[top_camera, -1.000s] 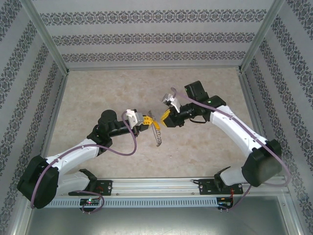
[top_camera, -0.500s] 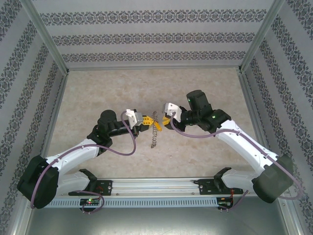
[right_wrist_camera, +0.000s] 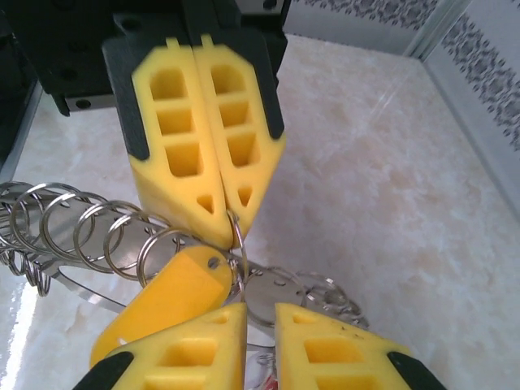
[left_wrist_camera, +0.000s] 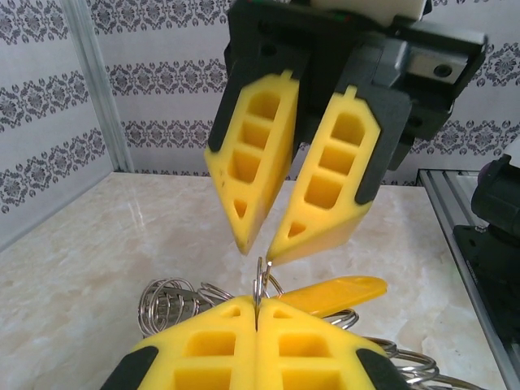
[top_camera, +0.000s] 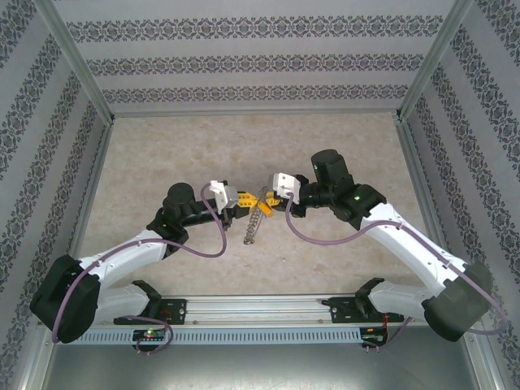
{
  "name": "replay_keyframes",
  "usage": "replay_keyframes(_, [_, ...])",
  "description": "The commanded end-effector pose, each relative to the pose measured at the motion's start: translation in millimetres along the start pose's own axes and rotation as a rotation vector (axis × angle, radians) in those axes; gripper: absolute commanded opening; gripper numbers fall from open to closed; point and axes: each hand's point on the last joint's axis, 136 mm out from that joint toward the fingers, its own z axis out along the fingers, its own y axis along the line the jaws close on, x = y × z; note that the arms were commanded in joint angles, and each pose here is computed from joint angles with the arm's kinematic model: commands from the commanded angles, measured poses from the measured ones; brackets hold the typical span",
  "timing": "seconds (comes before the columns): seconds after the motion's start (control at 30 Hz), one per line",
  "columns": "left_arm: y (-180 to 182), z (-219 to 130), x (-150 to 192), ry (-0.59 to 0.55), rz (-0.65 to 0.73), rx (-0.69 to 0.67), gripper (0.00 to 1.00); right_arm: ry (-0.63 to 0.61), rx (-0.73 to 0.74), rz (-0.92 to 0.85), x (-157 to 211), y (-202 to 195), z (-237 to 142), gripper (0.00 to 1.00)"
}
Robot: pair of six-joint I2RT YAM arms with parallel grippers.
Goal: Put the keys on the keyring
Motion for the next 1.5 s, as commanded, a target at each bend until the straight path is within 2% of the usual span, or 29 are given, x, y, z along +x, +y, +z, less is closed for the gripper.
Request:
replay_keyframes(0.0, [-8,4,-29,-0.089,0.051,0.044,0.0,-0.007,0.046,-0.082,-2,-1,-4,0.17])
replay_keyframes(0.4, [-10,6,-30,-0.091,0.045,0.052,0.0,-0.013,0.005,-0.102,-8,6,-2,0.24])
replay_keyframes(0.67, [-12,9,-31,-0.093,0.045,0.063,0.0,0.005,-0.037,-0.098,-5,11,5,0.2])
replay_keyframes(0.77, [-12,10,-32,-0.096,0.047,0.068,0.0,0.016,-0.036,-0.099,-3,10,6,0.15])
replay_keyframes(1.1, [-13,14,-35,-0.105,0.051,0.08,0.0,0.027,-0.059,-0.079,1,13,8,0.1])
replay_keyframes(1.17, [-13,14,-35,-0.106,0.052,0.079,0.0,0.022,-0.067,-0.068,0,15,7,0.11])
replay_keyframes(1.33, [-12,14,-34,-0.107,0.05,0.076,0.0,0.0,-0.065,-0.054,2,16,-4,0.22])
replay_keyframes(1.47, [-13,14,-35,-0.11,0.05,0.078,0.0,0.018,-0.057,-0.043,8,14,-8,0.21])
